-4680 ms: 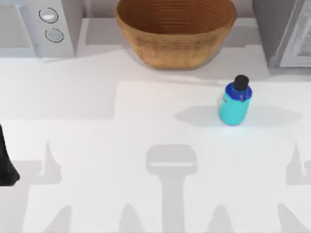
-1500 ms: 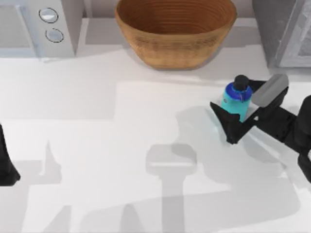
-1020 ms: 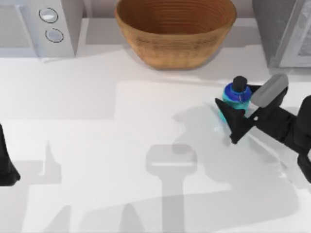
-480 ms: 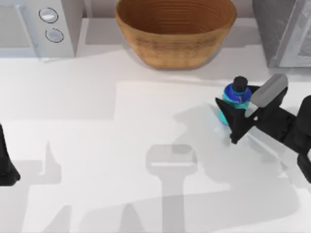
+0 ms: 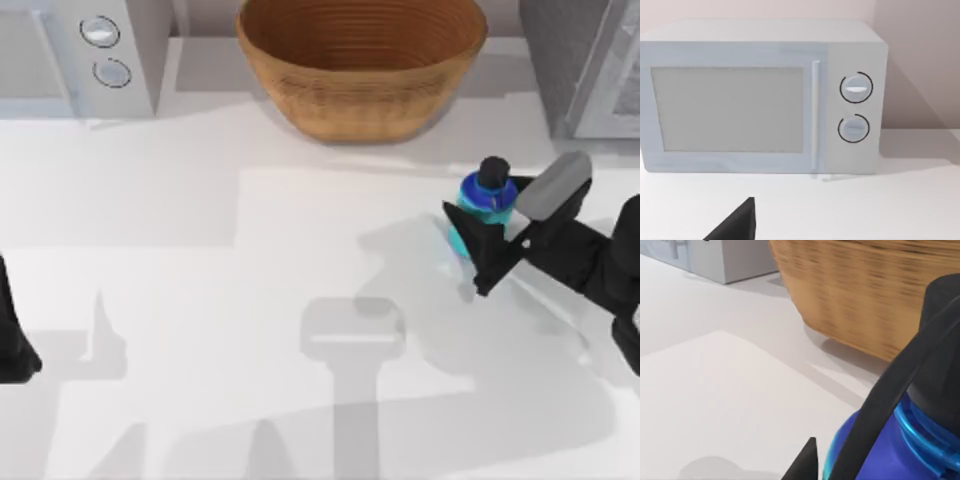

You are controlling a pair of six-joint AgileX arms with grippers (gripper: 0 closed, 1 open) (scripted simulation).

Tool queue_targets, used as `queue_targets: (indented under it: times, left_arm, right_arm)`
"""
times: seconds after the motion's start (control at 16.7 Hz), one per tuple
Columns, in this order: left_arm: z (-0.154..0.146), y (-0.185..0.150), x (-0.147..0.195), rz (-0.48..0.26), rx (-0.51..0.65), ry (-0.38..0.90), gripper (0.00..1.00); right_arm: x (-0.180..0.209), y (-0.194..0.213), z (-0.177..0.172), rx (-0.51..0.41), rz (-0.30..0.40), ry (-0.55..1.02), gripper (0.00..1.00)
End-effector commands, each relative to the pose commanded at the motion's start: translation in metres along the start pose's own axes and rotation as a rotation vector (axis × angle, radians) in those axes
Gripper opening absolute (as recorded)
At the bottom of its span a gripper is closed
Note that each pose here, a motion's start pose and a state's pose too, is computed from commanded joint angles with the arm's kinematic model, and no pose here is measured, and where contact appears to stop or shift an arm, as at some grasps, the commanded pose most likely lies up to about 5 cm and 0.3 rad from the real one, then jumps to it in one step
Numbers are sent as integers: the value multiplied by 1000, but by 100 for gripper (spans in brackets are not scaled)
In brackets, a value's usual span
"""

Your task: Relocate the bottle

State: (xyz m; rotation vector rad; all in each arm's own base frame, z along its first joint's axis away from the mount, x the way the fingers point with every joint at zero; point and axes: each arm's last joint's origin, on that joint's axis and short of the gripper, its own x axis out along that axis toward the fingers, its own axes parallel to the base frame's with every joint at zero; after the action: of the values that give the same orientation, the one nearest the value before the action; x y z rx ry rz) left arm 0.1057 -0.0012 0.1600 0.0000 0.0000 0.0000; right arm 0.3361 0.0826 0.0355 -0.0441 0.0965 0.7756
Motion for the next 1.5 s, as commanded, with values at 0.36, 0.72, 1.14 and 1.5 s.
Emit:
queue_targets:
  times: [0.36,0.72,1.14,1.5]
  left_arm:
    - [0,0,0,0,0,0,100]
    - [0,0,0,0,0,0,100]
    - [0,0,0,0,0,0,100]
    - [0,0,0,0,0,0,100]
  right_arm:
    - [-13,-46,-15,-50,32,107,0]
    - [-65,-123,-32,-52,78,213,0]
    - [-176,-193,-21,-5,67,142,0]
    - [-258,-210,3,18,-15,14,0]
